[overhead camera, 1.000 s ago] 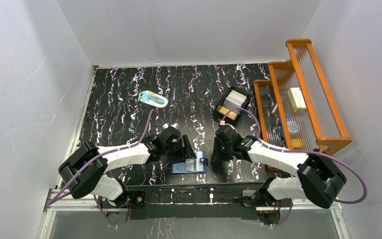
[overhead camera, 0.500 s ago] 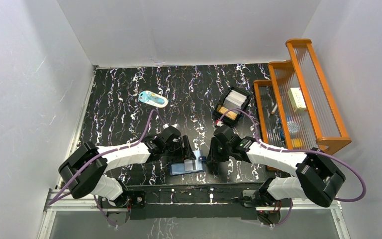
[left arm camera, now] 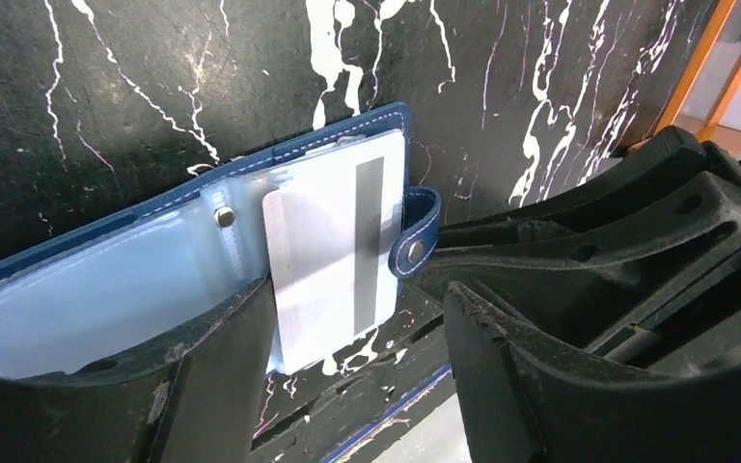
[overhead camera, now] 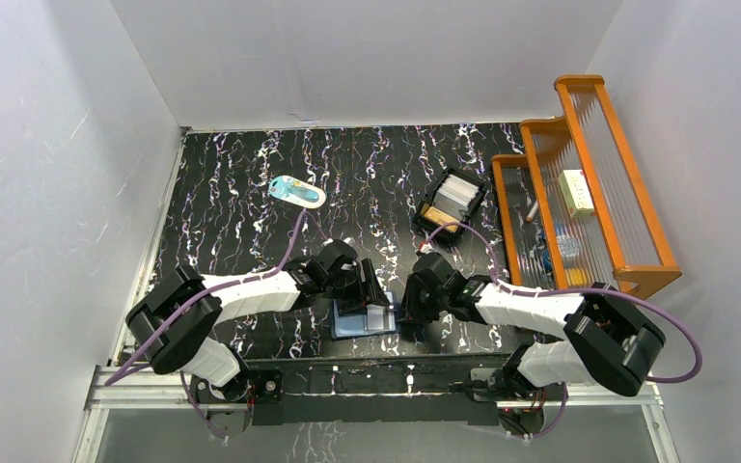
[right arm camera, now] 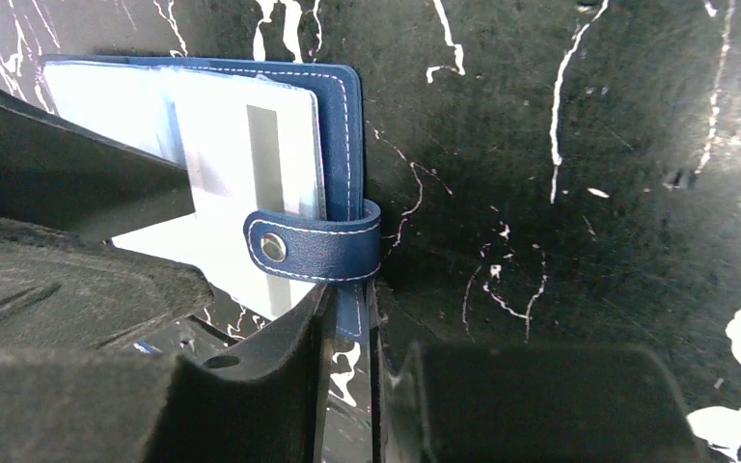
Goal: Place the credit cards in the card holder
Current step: Insert the credit card into the card holder.
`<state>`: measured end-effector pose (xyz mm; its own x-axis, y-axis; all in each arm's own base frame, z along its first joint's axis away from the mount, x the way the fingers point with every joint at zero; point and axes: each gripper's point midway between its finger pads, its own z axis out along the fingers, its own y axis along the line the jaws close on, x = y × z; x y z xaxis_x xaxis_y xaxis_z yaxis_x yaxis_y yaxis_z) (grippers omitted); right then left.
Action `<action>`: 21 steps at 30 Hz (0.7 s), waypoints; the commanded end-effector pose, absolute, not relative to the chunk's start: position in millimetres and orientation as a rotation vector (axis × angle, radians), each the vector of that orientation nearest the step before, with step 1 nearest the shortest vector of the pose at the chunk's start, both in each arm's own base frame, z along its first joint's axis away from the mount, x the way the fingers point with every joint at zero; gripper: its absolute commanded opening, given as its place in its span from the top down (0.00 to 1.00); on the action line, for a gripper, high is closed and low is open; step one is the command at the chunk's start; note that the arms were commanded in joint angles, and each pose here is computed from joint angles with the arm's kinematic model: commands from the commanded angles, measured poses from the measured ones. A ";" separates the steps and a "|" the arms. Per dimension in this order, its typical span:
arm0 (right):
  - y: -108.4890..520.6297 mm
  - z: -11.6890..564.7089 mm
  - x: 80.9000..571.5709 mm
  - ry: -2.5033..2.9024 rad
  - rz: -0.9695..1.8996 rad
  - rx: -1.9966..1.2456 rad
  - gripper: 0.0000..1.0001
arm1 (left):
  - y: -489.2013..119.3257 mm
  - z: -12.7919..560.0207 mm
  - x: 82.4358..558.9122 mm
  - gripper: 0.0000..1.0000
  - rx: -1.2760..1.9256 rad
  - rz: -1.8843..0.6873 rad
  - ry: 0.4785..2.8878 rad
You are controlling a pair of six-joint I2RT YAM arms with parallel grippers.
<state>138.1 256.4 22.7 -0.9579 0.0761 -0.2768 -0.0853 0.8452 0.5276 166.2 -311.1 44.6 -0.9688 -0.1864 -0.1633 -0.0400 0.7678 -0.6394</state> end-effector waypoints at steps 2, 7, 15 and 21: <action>267.5 21.2 136.2 2.719 0.857 0.032 0.74 | -328.9 61.4 169.2 0.38 -0.200 -1.117 2.711; 264.4 23.0 139.6 2.694 0.845 0.085 0.74 | -339.6 75.5 171.8 0.38 -0.250 -1.214 2.674; 246.9 34.8 149.2 2.643 0.729 0.089 0.72 | -323.6 69.2 175.3 0.38 -0.218 -1.049 2.710; 234.5 59.2 162.3 2.571 0.624 -0.030 0.63 | -303.3 83.8 185.3 0.36 -0.156 -0.922 2.685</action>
